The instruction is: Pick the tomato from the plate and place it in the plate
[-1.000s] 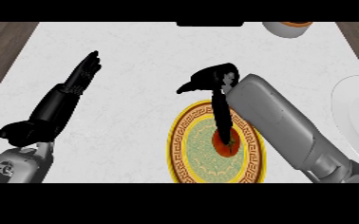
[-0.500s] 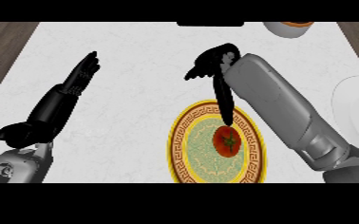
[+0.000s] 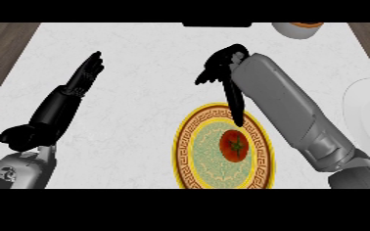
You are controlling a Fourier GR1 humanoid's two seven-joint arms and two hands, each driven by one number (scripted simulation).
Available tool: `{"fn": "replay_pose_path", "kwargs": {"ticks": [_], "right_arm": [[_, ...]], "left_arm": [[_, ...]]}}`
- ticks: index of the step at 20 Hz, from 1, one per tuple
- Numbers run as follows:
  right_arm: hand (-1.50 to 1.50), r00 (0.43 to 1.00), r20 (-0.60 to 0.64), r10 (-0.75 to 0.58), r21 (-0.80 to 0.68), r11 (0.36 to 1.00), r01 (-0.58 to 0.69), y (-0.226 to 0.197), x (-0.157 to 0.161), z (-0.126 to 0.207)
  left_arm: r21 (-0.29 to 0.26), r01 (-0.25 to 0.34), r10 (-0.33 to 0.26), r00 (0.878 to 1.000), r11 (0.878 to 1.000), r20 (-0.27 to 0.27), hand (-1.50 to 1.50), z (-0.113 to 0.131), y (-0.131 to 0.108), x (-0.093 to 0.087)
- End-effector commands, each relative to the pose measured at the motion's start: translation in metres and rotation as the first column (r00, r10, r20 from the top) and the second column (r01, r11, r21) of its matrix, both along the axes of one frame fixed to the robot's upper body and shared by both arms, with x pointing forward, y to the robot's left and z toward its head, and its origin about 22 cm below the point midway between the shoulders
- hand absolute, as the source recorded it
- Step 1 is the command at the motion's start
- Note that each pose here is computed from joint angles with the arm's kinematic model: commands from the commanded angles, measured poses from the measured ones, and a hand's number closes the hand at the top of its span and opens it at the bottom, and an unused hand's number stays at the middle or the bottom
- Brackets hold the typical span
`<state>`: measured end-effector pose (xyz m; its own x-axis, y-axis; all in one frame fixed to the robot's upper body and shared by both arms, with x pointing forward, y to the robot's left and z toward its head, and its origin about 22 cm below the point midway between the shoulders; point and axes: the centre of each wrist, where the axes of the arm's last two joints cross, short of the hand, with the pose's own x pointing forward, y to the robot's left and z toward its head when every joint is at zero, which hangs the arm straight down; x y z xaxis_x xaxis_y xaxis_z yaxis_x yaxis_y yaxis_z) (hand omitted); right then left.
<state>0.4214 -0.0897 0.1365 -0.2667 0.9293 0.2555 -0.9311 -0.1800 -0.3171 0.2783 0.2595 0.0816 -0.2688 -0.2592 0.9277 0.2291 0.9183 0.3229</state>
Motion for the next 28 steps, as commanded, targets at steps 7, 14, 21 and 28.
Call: {"fn": "replay_pose_path", "kwargs": {"ticks": [7, 14, 21, 28], "right_arm": [[-1.50, 0.991, -0.084, 0.104, -0.101, 0.989, -0.112, 0.013, -0.015, -0.038], [-1.50, 0.984, -0.133, 0.119, -0.127, 0.983, -0.136, -0.002, -0.034, -0.074], [-1.50, 0.967, -0.183, 0.176, -0.169, 0.963, -0.208, 0.004, -0.054, -0.089], [-1.50, 0.966, -0.178, 0.188, -0.190, 0.957, -0.221, 0.001, -0.068, -0.107]], "left_arm": [[0.001, -0.004, 0.004, 1.000, 1.000, -0.019, 0.00, -0.023, 0.001, -0.010], [-0.016, -0.017, 0.017, 1.000, 1.000, -0.009, 0.00, -0.002, 0.015, 0.005], [-0.014, -0.003, 0.003, 1.000, 1.000, -0.019, 0.00, 0.003, 0.009, -0.008], [-0.010, -0.009, 0.009, 1.000, 1.000, -0.008, 0.00, -0.006, 0.004, -0.003]]}}
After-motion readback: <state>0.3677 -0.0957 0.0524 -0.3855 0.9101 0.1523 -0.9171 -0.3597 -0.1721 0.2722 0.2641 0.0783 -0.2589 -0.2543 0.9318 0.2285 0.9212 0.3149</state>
